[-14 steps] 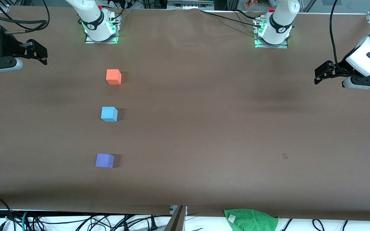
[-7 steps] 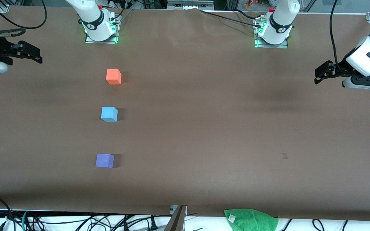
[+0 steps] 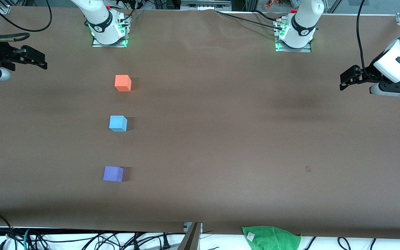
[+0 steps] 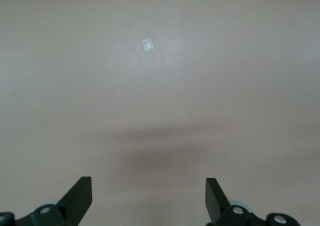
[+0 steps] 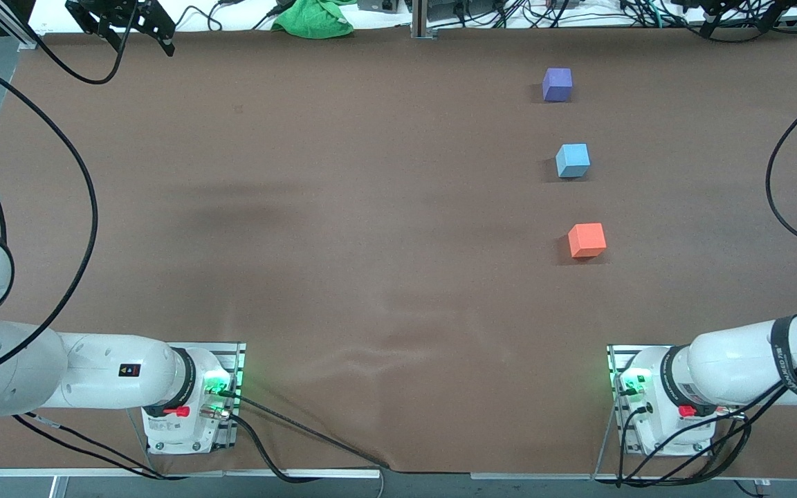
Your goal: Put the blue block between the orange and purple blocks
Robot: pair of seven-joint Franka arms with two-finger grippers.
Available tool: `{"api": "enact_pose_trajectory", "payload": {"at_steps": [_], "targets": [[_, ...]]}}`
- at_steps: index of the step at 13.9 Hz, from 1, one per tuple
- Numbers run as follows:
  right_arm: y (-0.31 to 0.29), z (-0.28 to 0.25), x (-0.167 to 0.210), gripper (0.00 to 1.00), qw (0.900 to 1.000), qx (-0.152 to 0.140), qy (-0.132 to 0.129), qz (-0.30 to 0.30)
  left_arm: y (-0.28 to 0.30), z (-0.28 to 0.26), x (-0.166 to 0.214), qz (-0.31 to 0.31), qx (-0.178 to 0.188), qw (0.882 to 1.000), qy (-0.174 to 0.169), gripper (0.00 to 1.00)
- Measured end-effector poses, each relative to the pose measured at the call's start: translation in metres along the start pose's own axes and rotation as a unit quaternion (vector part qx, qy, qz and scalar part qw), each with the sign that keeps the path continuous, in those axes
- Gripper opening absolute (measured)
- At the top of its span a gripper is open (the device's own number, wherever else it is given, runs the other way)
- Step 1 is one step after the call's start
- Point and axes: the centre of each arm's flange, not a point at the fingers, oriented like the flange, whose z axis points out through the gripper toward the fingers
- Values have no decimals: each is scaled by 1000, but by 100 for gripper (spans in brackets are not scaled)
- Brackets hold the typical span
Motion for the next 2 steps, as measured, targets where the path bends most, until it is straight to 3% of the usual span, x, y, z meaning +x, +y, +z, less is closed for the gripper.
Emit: {"api": "enact_pose_trajectory", "payload": {"at_steps": [2], "targets": [[0,0,0,100,1000,0,0,0,0,0,0,0,0,1000,-2,100]]}}
